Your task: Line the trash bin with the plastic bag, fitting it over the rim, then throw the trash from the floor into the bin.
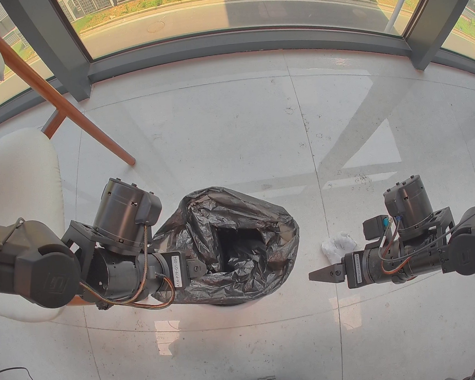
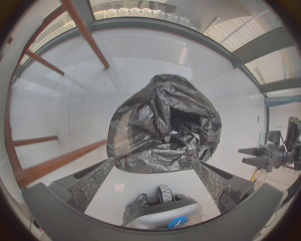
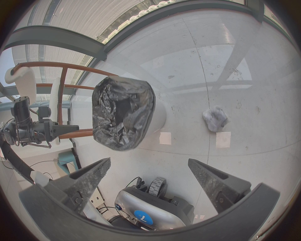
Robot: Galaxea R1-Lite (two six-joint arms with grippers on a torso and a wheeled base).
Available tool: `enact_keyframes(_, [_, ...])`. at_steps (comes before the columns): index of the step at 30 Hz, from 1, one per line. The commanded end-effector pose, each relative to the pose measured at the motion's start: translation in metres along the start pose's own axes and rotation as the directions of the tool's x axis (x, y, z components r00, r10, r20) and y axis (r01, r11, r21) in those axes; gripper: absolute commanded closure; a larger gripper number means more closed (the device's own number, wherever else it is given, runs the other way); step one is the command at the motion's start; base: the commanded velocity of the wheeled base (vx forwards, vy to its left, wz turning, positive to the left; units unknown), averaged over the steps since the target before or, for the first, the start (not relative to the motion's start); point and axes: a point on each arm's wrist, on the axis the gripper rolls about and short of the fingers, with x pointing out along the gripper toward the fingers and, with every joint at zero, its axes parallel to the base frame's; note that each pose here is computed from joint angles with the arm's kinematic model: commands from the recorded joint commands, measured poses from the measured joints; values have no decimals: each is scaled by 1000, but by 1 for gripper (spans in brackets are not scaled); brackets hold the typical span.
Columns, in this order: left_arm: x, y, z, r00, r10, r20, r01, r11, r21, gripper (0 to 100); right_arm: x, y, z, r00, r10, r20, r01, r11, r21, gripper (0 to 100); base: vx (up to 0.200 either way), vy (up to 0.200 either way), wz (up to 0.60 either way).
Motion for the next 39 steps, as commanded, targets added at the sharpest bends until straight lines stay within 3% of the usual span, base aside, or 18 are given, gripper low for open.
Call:
enact_keyframes(1, [10, -2, -4, 1000, 11, -25, -12, 999, -40, 0, 0, -1, 0, 1000, -3, 1, 3, 1000, 4, 0, 0, 0, 0])
enact_keyframes(3, [12, -7, -10, 999, 4, -45, -9, 994, -107, 0, 0, -2, 0, 1000, -6, -1, 6, 1000, 7, 0, 0, 0, 0])
enact_keyframes(7, [9, -19, -16, 998, -26, -56, 17, 987, -158, 0, 1, -3, -3, 1000, -10, -12, 10, 1000, 8, 0, 0, 0, 0])
enact_keyframes(12, [17, -29, -11, 995, -74, -72, 49, 952, -301, 0, 1, -4, -4, 1000, -11, -14, 11, 1000, 8, 0, 0, 0, 0])
enact_keyframes(13, [23, -34, -7, 991, -105, -85, 64, 920, -387, 0, 2, -3, -3, 1000, -11, -12, 11, 1000, 6, 0, 0, 0, 0])
enact_keyframes(15, [31, -38, -6, 988, -118, -102, 58, 885, -462, 0, 2, -2, -3, 1000, -9, -12, 9, 1000, 4, 0, 0, 0, 0])
enact_keyframes(16, [32, -39, -6, 987, -120, -105, 57, 880, -472, 0, 2, -2, -2, 1000, -8, -10, 8, 1000, 4, 0, 0, 0, 0])
enact_keyframes(20, [48, -48, 0, 983, -142, -117, 34, 764, -644, 0, 2, -2, -4, 1000, -9, -17, 9, 1000, 3, 0, 0, 0, 0])
enact_keyframes(22, [55, -50, 3, 982, -146, -118, 22, 714, -700, 0, 2, -3, -4, 1000, -10, -18, 10, 1000, 5, 0, 0, 0, 0])
enact_keyframes(24, [59, -51, 3, 977, -168, -135, 18, 688, -726, 0, 3, -3, -4, 1000, -12, -15, 12, 1000, 6, 0, 0, 0, 0])
enact_keyframes(27, [65, -51, 3, 971, -184, -154, 13, 681, -733, 0, 2, -4, -3, 1000, -12, -13, 12, 1000, 7, 0, 0, 0, 0])
enact_keyframes(32, [78, -50, 0, 972, -158, -172, -16, 690, -723, 0, 3, -4, -3, 1000, -13, -15, 13, 1000, 7, 0, 0, 0, 0])
enact_keyframes(39, [94, -38, 16, 981, -130, -144, -21, 666, -746, 0, 3, -4, -3, 1000, -14, -15, 14, 1000, 10, 0, 0, 0, 0])
